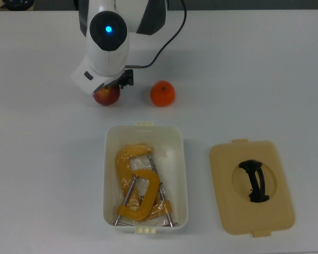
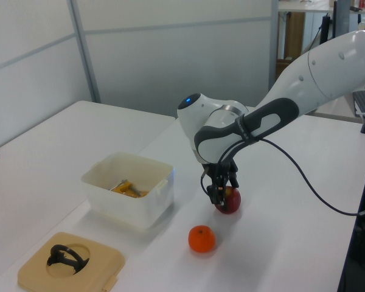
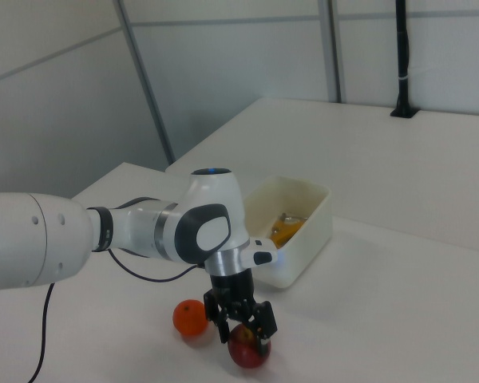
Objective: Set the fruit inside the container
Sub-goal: 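Close the gripper around the red apple, then lift the apple and lower it into the white container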
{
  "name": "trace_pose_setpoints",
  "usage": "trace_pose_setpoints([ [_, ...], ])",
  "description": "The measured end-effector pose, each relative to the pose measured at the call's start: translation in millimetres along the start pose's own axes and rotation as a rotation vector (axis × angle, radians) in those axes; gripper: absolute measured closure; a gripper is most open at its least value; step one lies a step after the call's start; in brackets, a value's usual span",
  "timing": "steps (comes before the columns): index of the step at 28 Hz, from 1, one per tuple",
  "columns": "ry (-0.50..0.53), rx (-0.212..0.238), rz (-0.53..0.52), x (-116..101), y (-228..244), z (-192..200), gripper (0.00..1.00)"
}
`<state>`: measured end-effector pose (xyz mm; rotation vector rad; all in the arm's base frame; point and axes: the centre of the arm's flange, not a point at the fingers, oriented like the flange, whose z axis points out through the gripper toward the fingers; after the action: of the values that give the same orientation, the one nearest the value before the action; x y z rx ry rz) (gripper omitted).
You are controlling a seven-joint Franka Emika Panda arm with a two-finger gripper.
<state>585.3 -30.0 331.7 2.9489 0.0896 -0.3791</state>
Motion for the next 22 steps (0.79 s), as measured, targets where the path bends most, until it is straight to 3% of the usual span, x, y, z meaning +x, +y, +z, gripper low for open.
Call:
trace_pose_setpoints([
  [2, -0.013, -0.005, -0.005, -2.2, -1.0, 6.3, 0.01],
  [6, -0.014, -0.006, -0.006, -3.3, -1.0, 6.4, 0.15],
  [9, 0.012, -0.009, 0.0, -3.3, 1.5, -6.8, 0.16],
  [22, 0.274, -0.034, 0.036, -5.3, 16.2, -155.9, 0.16],
])
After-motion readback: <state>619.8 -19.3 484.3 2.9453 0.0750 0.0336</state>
